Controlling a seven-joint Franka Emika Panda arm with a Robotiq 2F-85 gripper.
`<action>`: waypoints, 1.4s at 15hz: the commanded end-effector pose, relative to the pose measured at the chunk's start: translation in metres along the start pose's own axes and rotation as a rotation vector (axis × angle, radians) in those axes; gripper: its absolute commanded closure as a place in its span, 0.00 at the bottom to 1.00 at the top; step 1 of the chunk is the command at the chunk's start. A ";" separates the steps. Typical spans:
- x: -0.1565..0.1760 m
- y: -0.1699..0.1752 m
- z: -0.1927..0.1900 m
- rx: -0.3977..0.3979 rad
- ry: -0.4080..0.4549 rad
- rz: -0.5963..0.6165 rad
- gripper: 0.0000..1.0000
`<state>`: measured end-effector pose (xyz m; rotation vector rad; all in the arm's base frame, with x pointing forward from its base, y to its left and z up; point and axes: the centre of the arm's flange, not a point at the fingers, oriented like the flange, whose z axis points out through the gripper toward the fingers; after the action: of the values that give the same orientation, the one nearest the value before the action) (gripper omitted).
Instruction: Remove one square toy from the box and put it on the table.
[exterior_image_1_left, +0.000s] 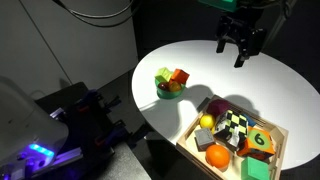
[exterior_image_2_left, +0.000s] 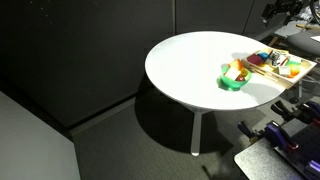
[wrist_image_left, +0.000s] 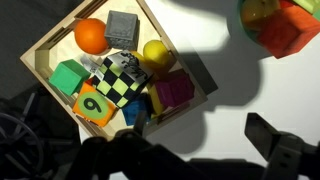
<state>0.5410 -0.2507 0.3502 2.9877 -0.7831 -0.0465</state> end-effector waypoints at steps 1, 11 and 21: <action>0.011 0.006 0.012 -0.010 -0.022 0.014 0.00; 0.027 0.034 0.073 -0.046 -0.082 0.034 0.00; 0.040 0.066 0.123 -0.025 -0.056 0.104 0.00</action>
<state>0.5326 -0.3167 0.2372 2.9131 -0.8984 -0.1863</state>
